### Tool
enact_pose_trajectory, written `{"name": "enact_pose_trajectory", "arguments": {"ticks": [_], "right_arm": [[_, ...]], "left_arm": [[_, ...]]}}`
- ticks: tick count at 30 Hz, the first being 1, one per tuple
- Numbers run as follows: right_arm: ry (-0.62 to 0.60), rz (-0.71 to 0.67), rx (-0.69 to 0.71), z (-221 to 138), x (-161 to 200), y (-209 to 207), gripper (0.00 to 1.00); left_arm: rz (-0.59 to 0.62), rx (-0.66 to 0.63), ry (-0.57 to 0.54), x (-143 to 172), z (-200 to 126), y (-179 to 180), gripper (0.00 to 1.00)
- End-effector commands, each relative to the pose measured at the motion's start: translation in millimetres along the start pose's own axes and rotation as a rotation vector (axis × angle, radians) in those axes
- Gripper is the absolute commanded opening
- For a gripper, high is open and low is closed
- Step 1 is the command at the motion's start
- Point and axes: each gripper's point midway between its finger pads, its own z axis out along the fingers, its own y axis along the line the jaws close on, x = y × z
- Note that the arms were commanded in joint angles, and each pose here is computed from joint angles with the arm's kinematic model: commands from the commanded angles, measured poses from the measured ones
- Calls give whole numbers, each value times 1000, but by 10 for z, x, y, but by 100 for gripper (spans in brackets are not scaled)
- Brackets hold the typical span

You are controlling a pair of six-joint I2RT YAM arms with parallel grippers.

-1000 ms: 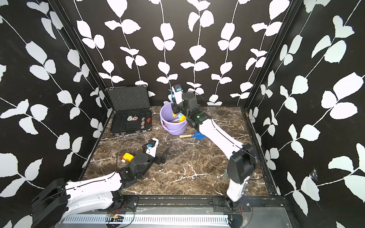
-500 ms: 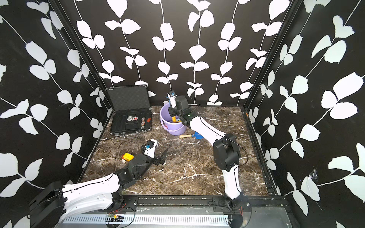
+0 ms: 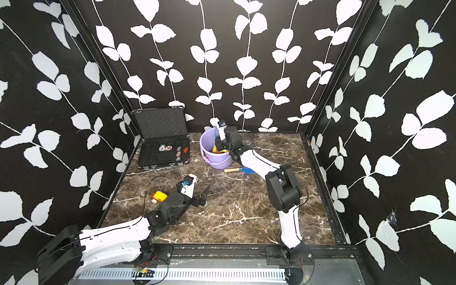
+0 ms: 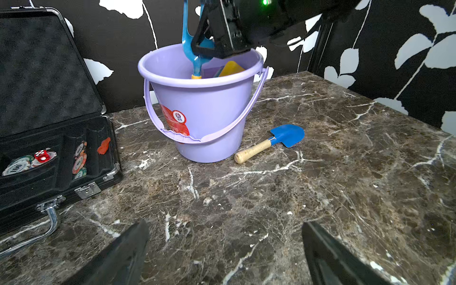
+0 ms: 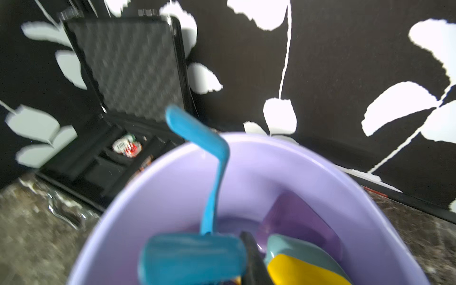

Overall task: Organize the gardening tools
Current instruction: Place the gardening tool in the container, then pick up the gardening tool from the center of the board.

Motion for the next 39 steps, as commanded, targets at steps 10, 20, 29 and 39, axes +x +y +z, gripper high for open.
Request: {"name": "enact_pose_trajectory", "arguments": {"ticks": [10,20,29,39], "right_arm": [[-6,18,-34,-238,-174,43,51],[-44,33,27,-807,-495,4,81],[-41,110,190,-1532,-318,-240,90],[-64,241,411,-2472,357,-620,99]], "left_arm": [[18,29,20,-66,97,-119,98],[65,85,76,-36,293,-325,92],[137,187,157,-34,620,-692,84],[328,154,352,273,1196,-888,67]]}}
